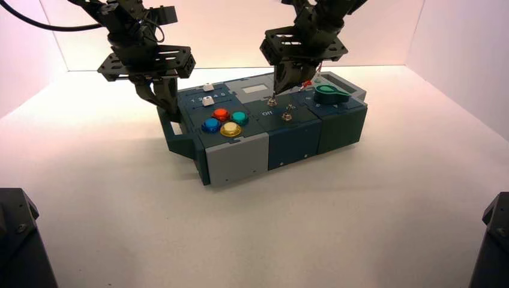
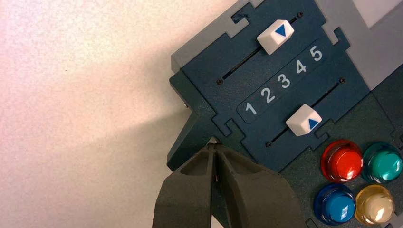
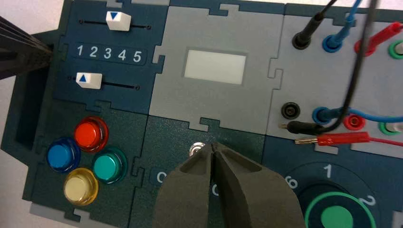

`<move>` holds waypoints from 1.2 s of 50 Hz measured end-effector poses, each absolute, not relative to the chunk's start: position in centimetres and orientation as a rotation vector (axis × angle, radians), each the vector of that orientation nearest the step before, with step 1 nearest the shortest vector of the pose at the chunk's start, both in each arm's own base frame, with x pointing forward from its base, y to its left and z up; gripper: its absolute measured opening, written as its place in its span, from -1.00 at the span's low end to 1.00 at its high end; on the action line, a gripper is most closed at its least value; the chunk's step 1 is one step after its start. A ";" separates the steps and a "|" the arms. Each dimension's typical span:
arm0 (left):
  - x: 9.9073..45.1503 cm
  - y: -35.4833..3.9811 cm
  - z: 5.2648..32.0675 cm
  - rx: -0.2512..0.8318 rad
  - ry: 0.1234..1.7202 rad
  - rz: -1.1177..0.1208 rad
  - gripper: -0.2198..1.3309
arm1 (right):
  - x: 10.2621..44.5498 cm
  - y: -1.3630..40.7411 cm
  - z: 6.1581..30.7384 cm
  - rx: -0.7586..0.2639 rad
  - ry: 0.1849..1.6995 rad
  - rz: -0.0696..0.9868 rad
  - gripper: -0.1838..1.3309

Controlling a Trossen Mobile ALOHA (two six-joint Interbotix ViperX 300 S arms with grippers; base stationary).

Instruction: Flip the top switch off with the right gripper.

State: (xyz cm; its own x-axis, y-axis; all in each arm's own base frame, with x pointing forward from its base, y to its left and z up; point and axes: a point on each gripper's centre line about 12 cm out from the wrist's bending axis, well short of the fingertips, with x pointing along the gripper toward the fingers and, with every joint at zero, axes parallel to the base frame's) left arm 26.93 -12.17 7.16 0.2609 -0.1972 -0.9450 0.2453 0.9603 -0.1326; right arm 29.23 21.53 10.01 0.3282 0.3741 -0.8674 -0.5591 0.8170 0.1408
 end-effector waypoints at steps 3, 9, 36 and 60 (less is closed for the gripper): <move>26.9 -12.2 7.2 0.042 1.271 -0.299 -0.92 | 29.3 21.8 9.9 -0.199 1.081 0.620 -0.95; 26.9 -12.1 7.2 0.043 1.274 -0.299 -0.92 | 29.4 22.2 9.7 -0.207 1.087 0.631 -0.96; 26.9 -12.1 7.1 0.043 1.274 -0.298 -0.92 | 29.6 22.3 9.9 -0.207 1.079 0.633 -0.96; 26.6 -12.2 9.5 0.034 1.224 -0.319 -0.92 | 29.5 21.9 10.6 -0.199 1.063 0.627 -0.95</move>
State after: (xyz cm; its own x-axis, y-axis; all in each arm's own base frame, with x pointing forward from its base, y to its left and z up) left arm 26.55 -12.15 9.47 0.3007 -0.2221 -0.9275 0.2590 0.9550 -0.1447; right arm 29.46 21.87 10.59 0.3329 0.3835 -0.8615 -0.5685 0.8105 0.1411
